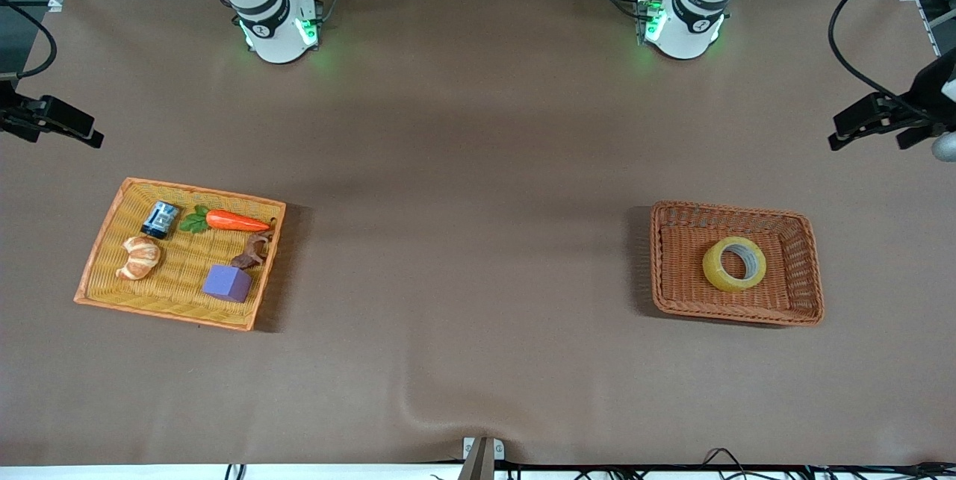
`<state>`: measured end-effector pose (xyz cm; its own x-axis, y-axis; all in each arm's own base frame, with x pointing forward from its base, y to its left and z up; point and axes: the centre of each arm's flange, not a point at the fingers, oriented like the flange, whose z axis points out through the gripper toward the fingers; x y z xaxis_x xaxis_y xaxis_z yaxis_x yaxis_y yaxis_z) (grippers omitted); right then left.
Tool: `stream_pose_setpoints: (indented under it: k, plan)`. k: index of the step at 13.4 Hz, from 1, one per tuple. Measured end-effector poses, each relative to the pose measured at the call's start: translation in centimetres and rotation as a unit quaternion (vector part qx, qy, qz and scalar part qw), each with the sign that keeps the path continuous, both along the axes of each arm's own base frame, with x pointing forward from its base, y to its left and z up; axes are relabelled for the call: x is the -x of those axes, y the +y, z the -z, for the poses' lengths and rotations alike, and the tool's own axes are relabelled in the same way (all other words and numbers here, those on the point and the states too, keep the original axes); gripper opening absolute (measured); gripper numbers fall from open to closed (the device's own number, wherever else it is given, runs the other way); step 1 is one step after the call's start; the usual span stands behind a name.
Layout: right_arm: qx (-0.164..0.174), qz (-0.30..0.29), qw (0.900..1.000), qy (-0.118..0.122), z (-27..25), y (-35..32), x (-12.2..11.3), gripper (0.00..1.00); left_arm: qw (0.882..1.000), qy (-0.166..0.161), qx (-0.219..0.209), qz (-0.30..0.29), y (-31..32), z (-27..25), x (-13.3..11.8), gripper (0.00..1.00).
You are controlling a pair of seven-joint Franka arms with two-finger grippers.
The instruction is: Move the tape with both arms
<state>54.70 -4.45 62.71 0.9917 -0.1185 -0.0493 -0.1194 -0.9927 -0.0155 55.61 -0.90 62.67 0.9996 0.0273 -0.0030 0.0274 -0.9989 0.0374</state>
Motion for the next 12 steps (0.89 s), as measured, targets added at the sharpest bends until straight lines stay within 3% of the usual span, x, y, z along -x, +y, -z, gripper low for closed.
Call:
stream_pose_setpoints:
  k: [6,12]
  plan:
    - [0.001,0.003,1.000,-0.002,0.2,-0.3,-0.2,1.00,1.000,0.009,-0.012,0.007,-1.5,0.0,0.4,1.00]
    - [0.000,0.000,1.000,0.004,0.7,0.0,-0.3,1.00,0.999,-0.015,-0.030,0.006,-1.4,-2.2,0.4,1.00]
